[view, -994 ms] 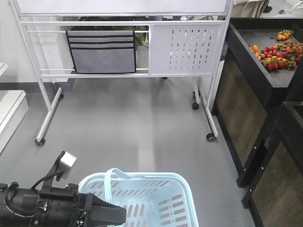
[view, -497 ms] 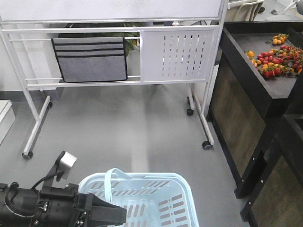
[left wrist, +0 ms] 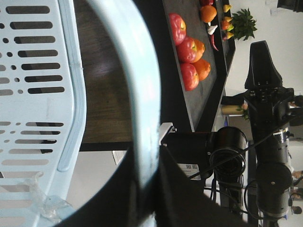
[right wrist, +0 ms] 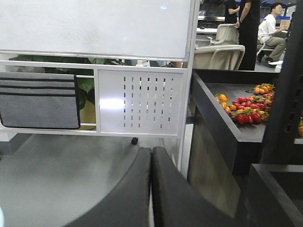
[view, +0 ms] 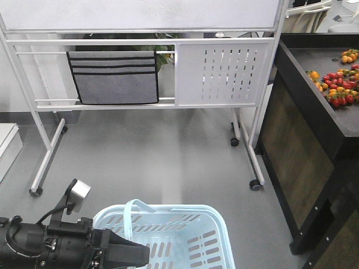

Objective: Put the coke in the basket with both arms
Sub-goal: 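Drive past the whiteboard stand carrying the basket in the left gripper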

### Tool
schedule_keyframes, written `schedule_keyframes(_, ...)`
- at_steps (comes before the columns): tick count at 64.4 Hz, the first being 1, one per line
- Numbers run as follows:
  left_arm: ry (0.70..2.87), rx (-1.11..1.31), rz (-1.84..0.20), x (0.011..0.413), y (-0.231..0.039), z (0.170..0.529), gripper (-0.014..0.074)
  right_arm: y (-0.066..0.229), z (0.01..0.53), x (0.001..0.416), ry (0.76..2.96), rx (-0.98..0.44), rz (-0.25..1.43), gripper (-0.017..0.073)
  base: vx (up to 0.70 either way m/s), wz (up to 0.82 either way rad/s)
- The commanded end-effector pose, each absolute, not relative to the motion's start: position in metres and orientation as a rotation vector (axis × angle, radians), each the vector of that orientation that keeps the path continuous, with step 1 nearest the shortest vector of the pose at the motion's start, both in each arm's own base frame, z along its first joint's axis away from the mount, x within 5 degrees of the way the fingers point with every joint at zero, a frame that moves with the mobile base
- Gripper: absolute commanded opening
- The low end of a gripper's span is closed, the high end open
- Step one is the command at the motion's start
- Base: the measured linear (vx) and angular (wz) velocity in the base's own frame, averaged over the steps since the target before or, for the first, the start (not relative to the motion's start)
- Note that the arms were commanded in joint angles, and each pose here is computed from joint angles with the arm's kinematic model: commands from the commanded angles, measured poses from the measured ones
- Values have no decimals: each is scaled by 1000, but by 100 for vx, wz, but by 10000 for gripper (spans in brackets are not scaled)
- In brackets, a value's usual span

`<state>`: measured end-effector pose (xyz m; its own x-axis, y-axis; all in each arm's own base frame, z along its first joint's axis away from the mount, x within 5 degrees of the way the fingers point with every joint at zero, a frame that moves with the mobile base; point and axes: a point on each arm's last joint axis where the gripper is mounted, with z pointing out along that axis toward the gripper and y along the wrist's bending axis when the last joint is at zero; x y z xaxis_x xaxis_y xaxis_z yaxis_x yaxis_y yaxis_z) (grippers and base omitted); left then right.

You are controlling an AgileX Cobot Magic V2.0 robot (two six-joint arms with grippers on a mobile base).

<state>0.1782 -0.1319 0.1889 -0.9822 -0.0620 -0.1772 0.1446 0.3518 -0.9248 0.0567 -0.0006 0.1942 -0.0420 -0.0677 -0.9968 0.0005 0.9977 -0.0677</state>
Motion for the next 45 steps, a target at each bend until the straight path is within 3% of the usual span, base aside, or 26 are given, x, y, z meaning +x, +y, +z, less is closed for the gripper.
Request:
schedule_keyframes(1, 2287, 76, -1813, 179, -136, 209, -6, 0, 199, 56, 1535, -59, -64, -10, 15, 7)
schedule_keyframes(45, 2287, 76, -1813, 179, -136, 209, -6, 0, 199, 56, 1536, -59, -64, -10, 16, 4)
